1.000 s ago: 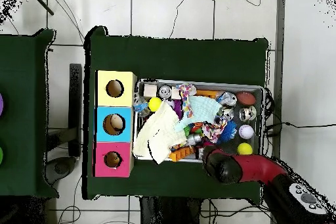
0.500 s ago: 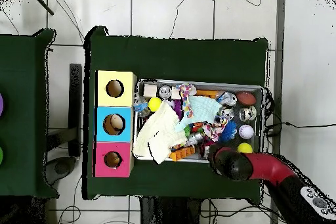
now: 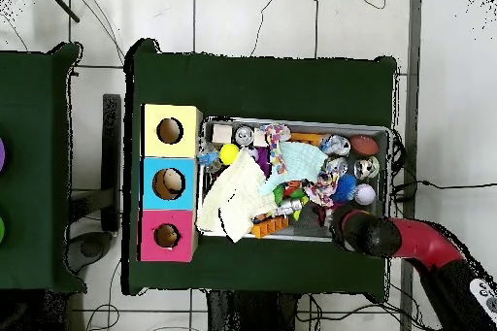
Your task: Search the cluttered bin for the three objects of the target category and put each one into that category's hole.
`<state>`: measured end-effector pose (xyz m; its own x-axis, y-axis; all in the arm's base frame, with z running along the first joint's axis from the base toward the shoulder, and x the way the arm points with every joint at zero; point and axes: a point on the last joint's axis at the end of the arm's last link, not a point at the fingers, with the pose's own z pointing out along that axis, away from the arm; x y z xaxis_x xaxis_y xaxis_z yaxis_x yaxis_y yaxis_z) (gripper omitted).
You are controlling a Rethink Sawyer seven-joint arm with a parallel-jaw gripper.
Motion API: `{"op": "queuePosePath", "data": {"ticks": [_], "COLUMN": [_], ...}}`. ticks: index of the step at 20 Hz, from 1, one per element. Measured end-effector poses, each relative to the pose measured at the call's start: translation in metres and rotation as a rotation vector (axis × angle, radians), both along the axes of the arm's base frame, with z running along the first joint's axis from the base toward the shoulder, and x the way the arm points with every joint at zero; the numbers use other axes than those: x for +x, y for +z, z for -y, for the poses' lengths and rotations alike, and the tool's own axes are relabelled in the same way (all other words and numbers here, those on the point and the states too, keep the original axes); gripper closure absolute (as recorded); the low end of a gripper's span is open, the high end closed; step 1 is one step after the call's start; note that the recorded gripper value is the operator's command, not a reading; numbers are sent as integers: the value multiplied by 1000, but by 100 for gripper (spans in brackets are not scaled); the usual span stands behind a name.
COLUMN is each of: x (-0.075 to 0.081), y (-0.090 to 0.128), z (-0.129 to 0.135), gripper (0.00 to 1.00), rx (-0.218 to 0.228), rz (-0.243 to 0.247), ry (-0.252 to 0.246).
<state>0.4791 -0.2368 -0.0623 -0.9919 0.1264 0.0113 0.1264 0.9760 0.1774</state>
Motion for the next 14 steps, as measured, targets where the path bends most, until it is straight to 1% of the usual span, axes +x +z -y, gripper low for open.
{"op": "queuePosePath", "data": {"ticks": [1,3,6,11,14], "x": [1,5,8,12,15], "y": [0,0,0,0,1], "z": [3,15,27,50,58], "gripper": [0,0,0,0,0], "rx": [-3,-12,-14,-18,-24], "rz": [-4,-18,-29,-31,-22], "ry": [9,44,80,122,134]}}
